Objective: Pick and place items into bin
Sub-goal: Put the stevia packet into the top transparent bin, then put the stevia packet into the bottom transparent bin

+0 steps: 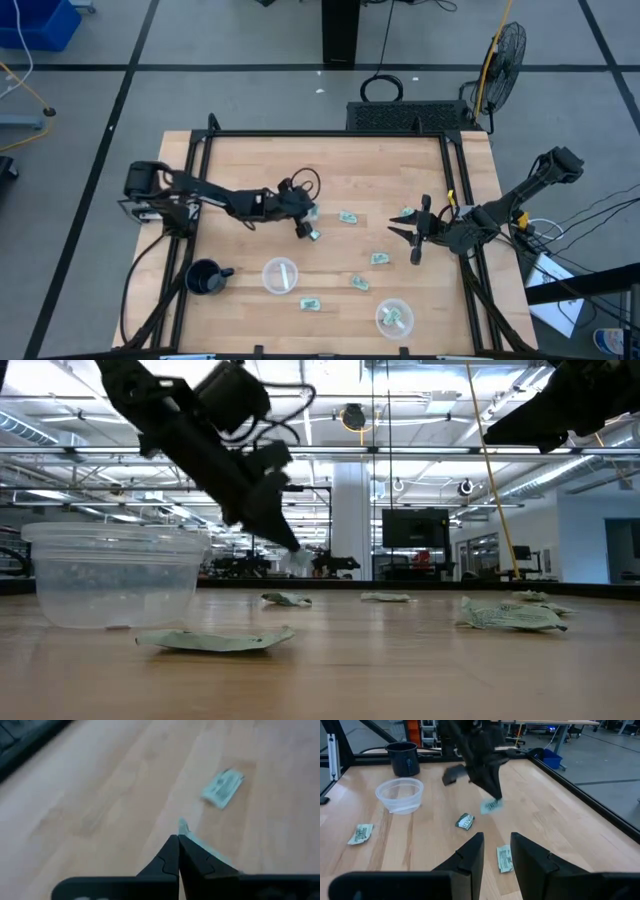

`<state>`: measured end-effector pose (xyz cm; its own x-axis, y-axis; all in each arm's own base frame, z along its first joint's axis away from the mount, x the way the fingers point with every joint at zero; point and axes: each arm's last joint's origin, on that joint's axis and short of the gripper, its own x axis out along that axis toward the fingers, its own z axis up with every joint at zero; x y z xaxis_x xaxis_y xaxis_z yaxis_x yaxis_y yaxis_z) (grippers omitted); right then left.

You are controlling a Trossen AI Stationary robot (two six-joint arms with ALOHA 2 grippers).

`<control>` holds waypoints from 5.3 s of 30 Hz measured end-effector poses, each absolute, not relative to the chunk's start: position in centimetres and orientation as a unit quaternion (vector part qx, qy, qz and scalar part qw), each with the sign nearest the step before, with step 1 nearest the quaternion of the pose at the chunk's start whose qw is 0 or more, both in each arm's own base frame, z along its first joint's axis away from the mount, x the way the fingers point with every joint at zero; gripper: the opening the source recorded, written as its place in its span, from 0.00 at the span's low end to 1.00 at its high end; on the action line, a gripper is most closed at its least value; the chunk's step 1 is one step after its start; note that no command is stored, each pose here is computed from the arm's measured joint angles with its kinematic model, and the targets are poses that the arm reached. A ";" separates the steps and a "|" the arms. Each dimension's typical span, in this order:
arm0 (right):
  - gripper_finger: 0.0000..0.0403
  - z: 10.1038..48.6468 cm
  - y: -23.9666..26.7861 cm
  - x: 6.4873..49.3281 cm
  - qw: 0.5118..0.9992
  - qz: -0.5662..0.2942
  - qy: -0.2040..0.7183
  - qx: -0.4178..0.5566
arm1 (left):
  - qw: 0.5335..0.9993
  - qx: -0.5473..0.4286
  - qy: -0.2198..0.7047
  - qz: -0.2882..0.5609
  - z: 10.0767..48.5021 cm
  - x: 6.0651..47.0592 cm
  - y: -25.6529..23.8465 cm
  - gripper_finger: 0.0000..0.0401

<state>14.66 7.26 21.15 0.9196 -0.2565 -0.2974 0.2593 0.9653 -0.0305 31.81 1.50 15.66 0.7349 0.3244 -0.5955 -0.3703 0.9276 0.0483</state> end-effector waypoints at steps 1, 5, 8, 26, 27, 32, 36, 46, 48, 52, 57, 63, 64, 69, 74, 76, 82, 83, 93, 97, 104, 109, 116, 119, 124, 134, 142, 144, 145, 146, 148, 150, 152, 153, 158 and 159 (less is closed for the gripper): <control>0.22 21.2 7.3 14.7 0.980 -0.132 0.151 0.005 | 0.934 -0.038 0.302 0.186 16.4 31.7 1.5 0.01; 0.22 21.2 7.3 14.7 0.980 -0.132 0.151 0.005 | 0.944 -0.043 0.275 0.177 18.9 30.8 0.9 0.01; 0.22 21.2 7.3 14.7 0.980 -0.131 0.151 0.005 | 0.948 -0.063 0.274 0.147 20.8 29.4 -0.4 0.01; 0.22 21.1 7.3 14.7 0.980 -0.132 0.151 0.014 | 0.924 -0.083 0.366 0.071 18.8 23.0 -14.8 0.00; 0.22 21.1 7.3 14.7 0.980 -0.132 0.151 0.014 | 0.920 -0.085 0.375 0.079 18.1 23.2 -14.9 0.00; 0.22 21.1 7.3 14.7 0.980 -0.132 0.151 0.014 | 0.904 -0.098 0.401 0.114 15.9 23.9 -14.7 0.00; 0.22 21.1 7.3 14.7 0.980 -0.132 0.151 0.014 | 0.897 -0.116 0.408 0.123 15.3 24.3 -14.5 0.03; 0.22 21.0 7.3 14.7 0.979 -0.133 0.153 0.011 | 0.897 -0.128 0.407 0.114 15.4 24.5 -14.6 0.05; 0.23 20.9 7.4 14.8 0.979 -0.133 0.156 0.008 | 0.897 -0.128 0.407 0.114 15.4 24.5 -14.6 0.05; 0.27 20.6 7.5 15.0 0.977 -0.135 0.164 0.000 | 0.897 -0.129 0.407 0.114 15.4 24.5 -14.6 0.05; 0.32 20.1 7.7 15.3 0.975 -0.137 0.176 -0.010 | 0.896 -0.130 0.409 0.112 15.4 24.5 -14.6 0.08; 0.37 19.9 7.3 15.6 0.972 -0.150 0.182 -0.013 | 0.897 -0.129 0.408 0.110 15.4 24.5 -14.6 0.25; 0.38 19.8 7.3 15.6 0.971 -0.153 0.184 -0.013 | 0.898 -0.125 0.408 0.108 15.5 24.5 -14.6 0.28; 0.37 18.8 6.5 15.6 0.964 -0.175 0.199 -0.018 | 0.905 -0.139 0.394 0.086 16.1 24.7 -14.8 0.36; 0.37 16.2 4.9 15.1 0.950 -0.214 0.228 -0.023 | 0.909 -0.157 0.383 0.049 18.0 24.3 -14.7 0.37; 0.38 15.1 4.3 14.7 0.943 -0.227 0.243 -0.032 | 0.915 -0.168 0.365 0.041 19.1 24.0 -14.5 0.37; 0.41 12.3 3.0 13.6 0.930 -0.207 0.304 -0.011 | 0.948 -0.139 0.284 0.031 22.7 23.2 -13.7 0.37; 0.41 12.0 2.9 13.5 0.929 -0.194 0.315 -0.003 | 0.954 -0.133 0.265 0.028 23.3 23.1 -13.6 0.37; 0.40 11.0 2.2 12.7 0.906 -0.199 0.371 -0.038 | 0.980 -0.055 0.189 0.038 25.6 23.2 -12.6 0.37; 0.40 10.7 2.0 12.4 0.898 -0.210 0.386 -0.036 | 0.978 -0.057 0.195 0.045 25.4 23.3 -12.2 0.37; 0.40 10.7 1.8 12.3 0.894 -0.221 0.389 -0.029 | 0.977 -0.056 0.199 0.048 25.4 23.4 -11.9 0.37; 0.40 10.7 1.7 12.3 0.893 -0.225 0.389 -0.025 | 0.977 -0.057 0.199 0.048 25.3 23.4 -11.9 0.37; 0.40 10.2 1.6 12.0 0.890 -0.232 0.392 -0.014 | 0.977 -0.057 0.199 0.047 25.4 23.4 -11.9 0.37; 0.40 10.2 1.6 12.0 0.890 -0.232 0.392 -0.013 | 0.977 -0.058 0.199 0.047 25.4 23.4 -11.9 0.37; 0.36 10.2 1.6 12.0 0.890 -0.234 0.392 -0.012 | 0.977 -0.058 0.199 0.047 25.4 23.4 -11.9 0.37; 0.06 10.0 1.5 11.6 0.880 -0.248 0.404 0.004 | 0.977 -0.060 0.199 0.047 25.4 23.4 -11.9 0.37; 0.01 10.4 1.7 12.2 0.895 -0.243 0.372 0.031 | 0.977 -0.060 0.199 0.047 25.4 23.4 -11.9 0.37; 0.00 10.8 2.1 12.8 0.913 -0.210 0.347 0.047 | 0.977 -0.060 0.199 0.047 25.4 23.4 -11.9 0.37; 0.00 11.1 2.4 13.2 0.923 -0.188 0.331 0.052 | 0.977 -0.060 0.199 0.047 25.4 23.4 -11.9 0.37; 0.00 11.5 2.7 13.6 0.935 -0.167 0.309 0.051 | 0.977 -0.060 0.198 0.047 25.4 23.4 -11.9 0.37; 0.00 12.6 3.5 14.2 0.955 -0.133 0.264 0.036 | 0.977 -0.060 0.198 0.047 25.4 23.4 -11.9 0.37; 0.00 14.2 4.5 15.0 0.969 -0.101 0.222 0.027 | 0.977 -0.060 0.198 0.047 25.4 23.5 -11.9 0.37; 0.00 16.3 5.8 15.7 0.980 -0.064 0.187 0.035 | 0.977 -0.060 0.198 0.047 25.4 23.5 -11.9 0.37; 0.00 17.3 6.6 15.9 0.983 -0.044 0.176 0.037 | 0.977 -0.060 0.198 0.047 25.4 23.5 -11.9 0.37; 0.00 20.4 11.3 16.5 0.987 0.027 0.157 0.004 | 0.977 -0.060 0.198 0.047 25.4 23.5 -12.0 0.37; 0.00 20.9 12.4 16.7 0.988 0.027 0.154 -0.002 | 0.977 -0.060 0.198 0.047 25.4 23.5 -12.0 0.37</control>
<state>16.66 12.38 20.92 0.9510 0.0536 -0.3047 -0.0549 0.9985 0.0041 23.46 -11.95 25.38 0.9175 0.0675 -0.3920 -0.1149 0.9885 -0.0987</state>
